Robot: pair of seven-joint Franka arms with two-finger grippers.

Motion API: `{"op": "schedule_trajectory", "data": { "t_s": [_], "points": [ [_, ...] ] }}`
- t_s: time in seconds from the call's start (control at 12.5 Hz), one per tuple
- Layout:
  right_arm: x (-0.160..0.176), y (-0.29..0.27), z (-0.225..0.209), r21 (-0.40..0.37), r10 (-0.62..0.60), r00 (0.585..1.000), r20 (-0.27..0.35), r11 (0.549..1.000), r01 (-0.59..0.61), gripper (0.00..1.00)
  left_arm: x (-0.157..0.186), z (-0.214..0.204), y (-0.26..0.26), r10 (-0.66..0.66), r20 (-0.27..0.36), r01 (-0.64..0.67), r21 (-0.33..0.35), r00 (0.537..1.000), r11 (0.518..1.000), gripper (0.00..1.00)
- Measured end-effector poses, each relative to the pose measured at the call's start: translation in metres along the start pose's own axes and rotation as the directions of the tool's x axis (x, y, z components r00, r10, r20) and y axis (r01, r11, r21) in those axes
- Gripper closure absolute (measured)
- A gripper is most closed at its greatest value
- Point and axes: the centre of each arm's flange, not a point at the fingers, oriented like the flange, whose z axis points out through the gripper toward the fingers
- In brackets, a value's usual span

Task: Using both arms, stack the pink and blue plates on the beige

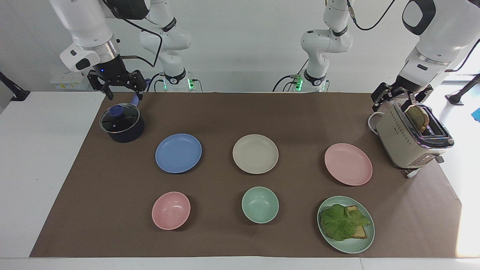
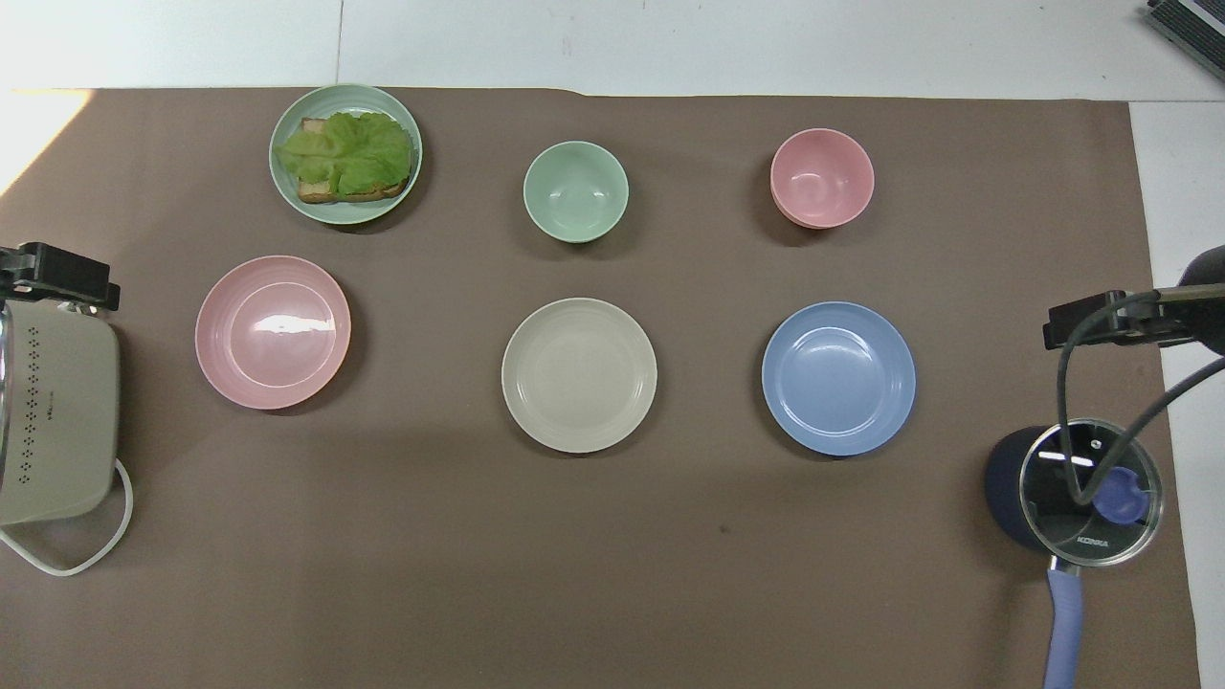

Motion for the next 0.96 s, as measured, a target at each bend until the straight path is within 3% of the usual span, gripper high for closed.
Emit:
{"op": "schedule_trajectory", "data": {
  "t_s": [0.48, 0.96],
  "points": [
    [0.000, 0.000, 0.000, 0.000, 0.000, 1.000, 0.000, 1.000, 0.000, 0.00, 0.004, 0.156, -0.023, -0.042, 0.033, 0.042, 0.001, 0.999, 0.999, 0.00],
    [0.000, 0.000, 0.000, 0.000, 0.001, 1.000, 0.000, 1.000, -0.001, 0.00, 0.023, 0.248, -0.057, -0.153, 0.018, 0.153, 0.018, 0.988, 0.988, 0.00]
  ]
}}
